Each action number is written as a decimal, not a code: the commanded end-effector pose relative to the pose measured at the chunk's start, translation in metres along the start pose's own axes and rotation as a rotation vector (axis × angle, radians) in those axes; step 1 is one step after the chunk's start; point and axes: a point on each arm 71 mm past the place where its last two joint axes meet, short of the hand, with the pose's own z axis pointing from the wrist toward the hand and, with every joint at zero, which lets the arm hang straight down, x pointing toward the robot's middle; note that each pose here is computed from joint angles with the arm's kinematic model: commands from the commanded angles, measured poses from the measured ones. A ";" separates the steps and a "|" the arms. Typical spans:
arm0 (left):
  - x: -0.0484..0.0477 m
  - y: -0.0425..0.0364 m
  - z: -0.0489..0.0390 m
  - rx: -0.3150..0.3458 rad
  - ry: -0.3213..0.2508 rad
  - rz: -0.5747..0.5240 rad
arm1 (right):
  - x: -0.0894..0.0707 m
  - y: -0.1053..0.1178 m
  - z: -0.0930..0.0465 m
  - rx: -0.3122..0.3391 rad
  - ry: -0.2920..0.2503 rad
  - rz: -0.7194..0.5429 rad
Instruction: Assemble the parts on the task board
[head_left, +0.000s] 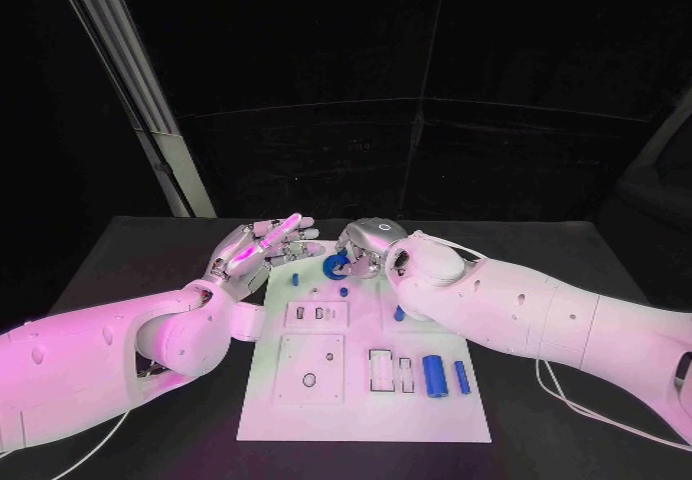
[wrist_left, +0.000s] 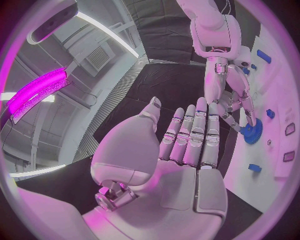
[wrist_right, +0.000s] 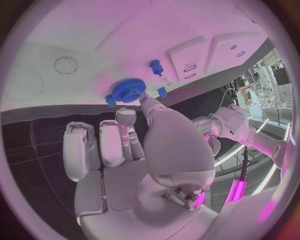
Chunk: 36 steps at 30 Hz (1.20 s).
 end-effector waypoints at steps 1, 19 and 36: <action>0.0016 -0.0009 0.0007 0.003 0.013 -0.009 | -0.001 0.001 0.001 -0.004 0.002 0.008; 0.0003 -0.0009 0.0008 0.001 0.012 -0.008 | -0.008 -0.013 -0.015 -0.041 -0.087 0.111; -0.0052 -0.0017 0.0001 0.003 0.003 -0.003 | -0.030 -0.121 -0.092 -0.068 -0.058 0.359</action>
